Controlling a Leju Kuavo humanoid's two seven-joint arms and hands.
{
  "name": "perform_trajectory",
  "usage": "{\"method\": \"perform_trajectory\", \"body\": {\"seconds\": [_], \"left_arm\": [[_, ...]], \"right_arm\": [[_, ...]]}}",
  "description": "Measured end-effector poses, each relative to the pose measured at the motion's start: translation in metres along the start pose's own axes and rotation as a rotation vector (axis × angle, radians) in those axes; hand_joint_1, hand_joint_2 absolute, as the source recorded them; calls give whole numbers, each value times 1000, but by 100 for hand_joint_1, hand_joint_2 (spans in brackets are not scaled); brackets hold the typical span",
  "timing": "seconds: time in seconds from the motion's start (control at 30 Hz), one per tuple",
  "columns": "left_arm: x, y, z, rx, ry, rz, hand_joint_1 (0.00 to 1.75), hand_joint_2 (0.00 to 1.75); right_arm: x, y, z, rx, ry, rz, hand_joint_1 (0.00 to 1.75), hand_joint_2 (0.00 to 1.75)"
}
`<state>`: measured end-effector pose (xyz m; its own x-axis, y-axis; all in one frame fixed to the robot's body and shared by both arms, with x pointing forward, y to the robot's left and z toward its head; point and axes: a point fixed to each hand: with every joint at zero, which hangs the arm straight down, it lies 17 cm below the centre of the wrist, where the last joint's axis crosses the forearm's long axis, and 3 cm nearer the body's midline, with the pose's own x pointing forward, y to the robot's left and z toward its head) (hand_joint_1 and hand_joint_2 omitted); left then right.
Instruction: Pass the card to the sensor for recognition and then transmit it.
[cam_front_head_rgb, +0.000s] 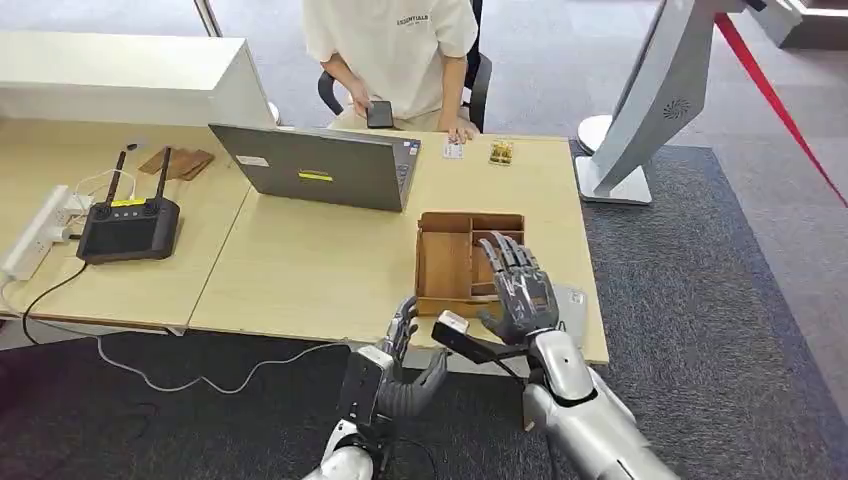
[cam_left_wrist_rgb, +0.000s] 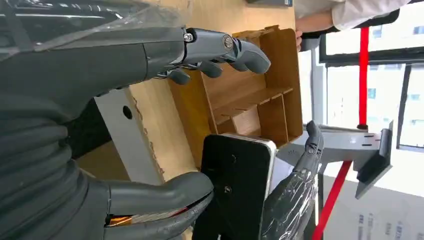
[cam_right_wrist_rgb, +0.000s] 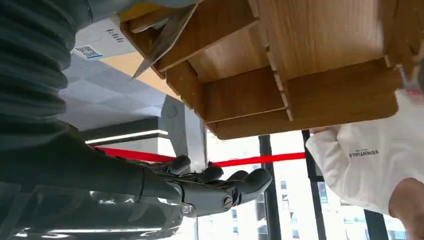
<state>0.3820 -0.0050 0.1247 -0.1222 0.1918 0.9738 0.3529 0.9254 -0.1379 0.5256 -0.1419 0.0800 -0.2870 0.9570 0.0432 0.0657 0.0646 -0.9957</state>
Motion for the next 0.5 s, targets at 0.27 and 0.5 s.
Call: {"method": "perform_trajectory", "body": {"seconds": [0.27, 0.5], "left_arm": [[0, 0, 0, -2, 0, 0, 0, 175], [0, 0, 0, -2, 1, -1, 0, 175]], "right_arm": [[-24, 13, 5, 32, 40, 33, 0, 175], [-36, 19, 7, 46, 57, 48, 0, 175]]}}
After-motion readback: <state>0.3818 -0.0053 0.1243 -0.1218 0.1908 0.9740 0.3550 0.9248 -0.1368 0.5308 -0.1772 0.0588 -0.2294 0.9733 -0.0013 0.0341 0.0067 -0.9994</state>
